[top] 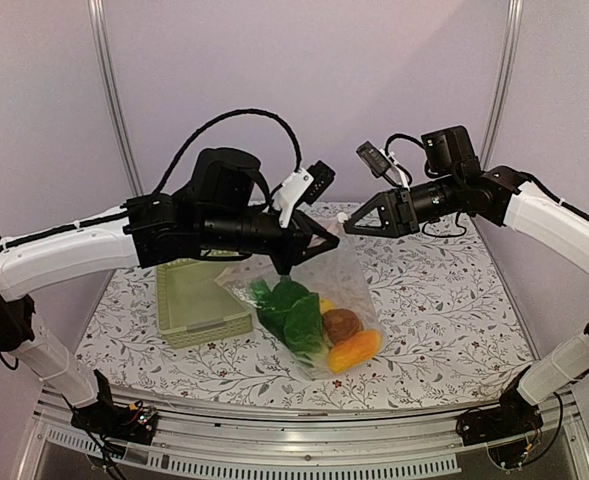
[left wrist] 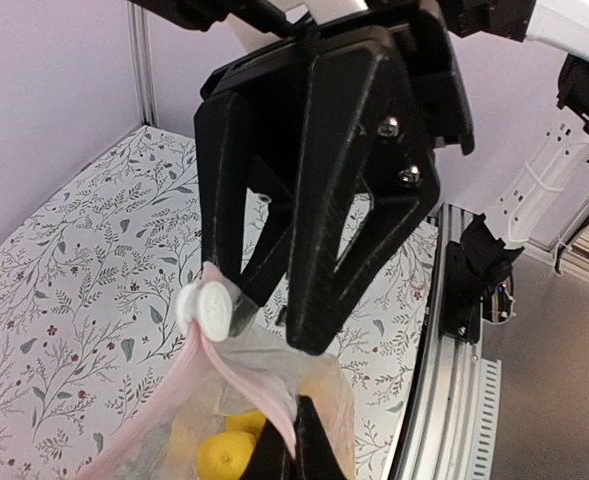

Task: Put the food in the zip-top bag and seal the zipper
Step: Pass from the left arm to the right

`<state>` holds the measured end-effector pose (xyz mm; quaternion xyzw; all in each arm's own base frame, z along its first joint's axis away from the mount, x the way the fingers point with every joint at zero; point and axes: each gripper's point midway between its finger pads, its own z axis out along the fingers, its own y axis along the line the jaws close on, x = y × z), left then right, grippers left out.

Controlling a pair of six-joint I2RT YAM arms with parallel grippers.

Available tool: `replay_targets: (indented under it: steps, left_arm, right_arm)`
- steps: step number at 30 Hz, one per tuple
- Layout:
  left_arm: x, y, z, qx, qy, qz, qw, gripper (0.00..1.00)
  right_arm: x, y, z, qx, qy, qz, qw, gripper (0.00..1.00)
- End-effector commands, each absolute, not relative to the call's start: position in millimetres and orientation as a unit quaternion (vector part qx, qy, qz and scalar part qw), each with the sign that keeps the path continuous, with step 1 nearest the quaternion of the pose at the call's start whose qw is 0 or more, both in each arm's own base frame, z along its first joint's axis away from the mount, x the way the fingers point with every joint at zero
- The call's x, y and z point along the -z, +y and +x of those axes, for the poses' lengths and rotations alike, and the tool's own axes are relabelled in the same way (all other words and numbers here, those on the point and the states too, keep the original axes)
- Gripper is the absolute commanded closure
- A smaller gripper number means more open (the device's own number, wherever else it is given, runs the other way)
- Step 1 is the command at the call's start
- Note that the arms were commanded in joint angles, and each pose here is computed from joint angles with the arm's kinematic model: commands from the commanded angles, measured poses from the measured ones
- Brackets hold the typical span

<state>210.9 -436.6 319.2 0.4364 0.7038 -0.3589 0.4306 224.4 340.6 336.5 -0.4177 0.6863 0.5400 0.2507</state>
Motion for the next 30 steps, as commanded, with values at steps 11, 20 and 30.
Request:
replay_targets:
  steps: [11, 20, 30]
  left_arm:
    - [-323, -422, 218, 0.360, 0.710, 0.415, 0.441, 0.99]
    - [-321, -398, 242, 0.284, 0.743, 0.390, 0.465, 0.89]
    - [-341, -367, 265, 0.208, 0.745, 0.370, 0.515, 0.85]
  right_arm:
    - [-334, 338, 241, -0.488, 0.718, -0.402, 0.290, 1.00]
    - [-356, 324, 240, -0.446, 0.726, -0.408, 0.329, 1.00]
    - [-372, 306, 235, -0.402, 0.731, -0.420, 0.358, 1.00]
